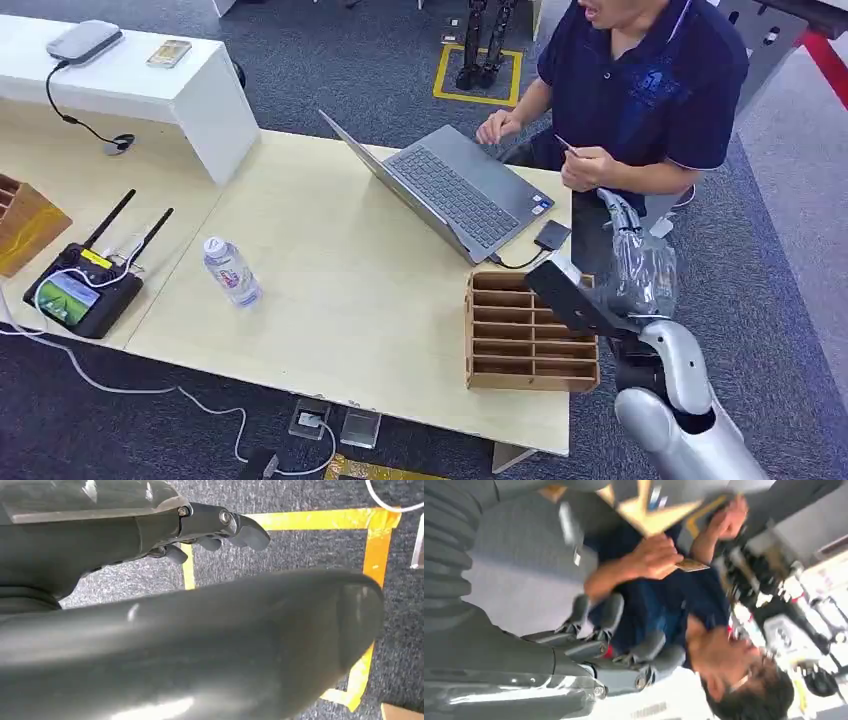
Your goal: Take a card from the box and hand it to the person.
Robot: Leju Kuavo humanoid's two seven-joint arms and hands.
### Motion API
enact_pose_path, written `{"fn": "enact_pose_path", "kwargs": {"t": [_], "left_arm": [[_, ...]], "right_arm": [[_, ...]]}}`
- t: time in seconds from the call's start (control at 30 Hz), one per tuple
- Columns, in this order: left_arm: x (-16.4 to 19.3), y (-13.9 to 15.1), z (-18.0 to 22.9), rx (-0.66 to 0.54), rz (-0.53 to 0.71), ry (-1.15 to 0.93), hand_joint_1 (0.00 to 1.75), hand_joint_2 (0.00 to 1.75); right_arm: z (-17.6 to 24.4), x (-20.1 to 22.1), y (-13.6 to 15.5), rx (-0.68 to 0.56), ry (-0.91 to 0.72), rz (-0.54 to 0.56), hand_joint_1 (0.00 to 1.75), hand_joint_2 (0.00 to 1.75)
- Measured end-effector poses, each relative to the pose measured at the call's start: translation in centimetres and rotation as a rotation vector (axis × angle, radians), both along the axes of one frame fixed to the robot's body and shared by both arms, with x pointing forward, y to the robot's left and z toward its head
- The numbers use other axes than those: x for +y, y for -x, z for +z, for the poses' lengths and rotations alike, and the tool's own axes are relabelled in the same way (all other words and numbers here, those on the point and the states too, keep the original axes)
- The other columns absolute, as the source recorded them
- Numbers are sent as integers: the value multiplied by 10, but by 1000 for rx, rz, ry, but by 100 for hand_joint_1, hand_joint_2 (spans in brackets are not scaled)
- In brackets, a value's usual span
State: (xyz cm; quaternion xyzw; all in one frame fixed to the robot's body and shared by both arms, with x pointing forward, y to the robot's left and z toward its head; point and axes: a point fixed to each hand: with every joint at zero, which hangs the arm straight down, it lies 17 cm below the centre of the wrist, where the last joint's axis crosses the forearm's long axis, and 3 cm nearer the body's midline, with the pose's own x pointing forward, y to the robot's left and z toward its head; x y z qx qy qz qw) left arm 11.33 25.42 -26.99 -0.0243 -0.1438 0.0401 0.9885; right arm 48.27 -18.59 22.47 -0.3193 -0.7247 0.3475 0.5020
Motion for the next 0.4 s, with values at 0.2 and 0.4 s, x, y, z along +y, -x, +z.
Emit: {"fn": "enact_pose_path", "kwargs": {"t": [0.2,0.4], "left_arm": [[2,0,0,3,11,-7,0,0],[2,2,-1,7,23,-6,0,0]], "right_arm": [[-19,4,11,138,-281,95,0,175],[-50,2,35,267,-502,142,0,175]]}}
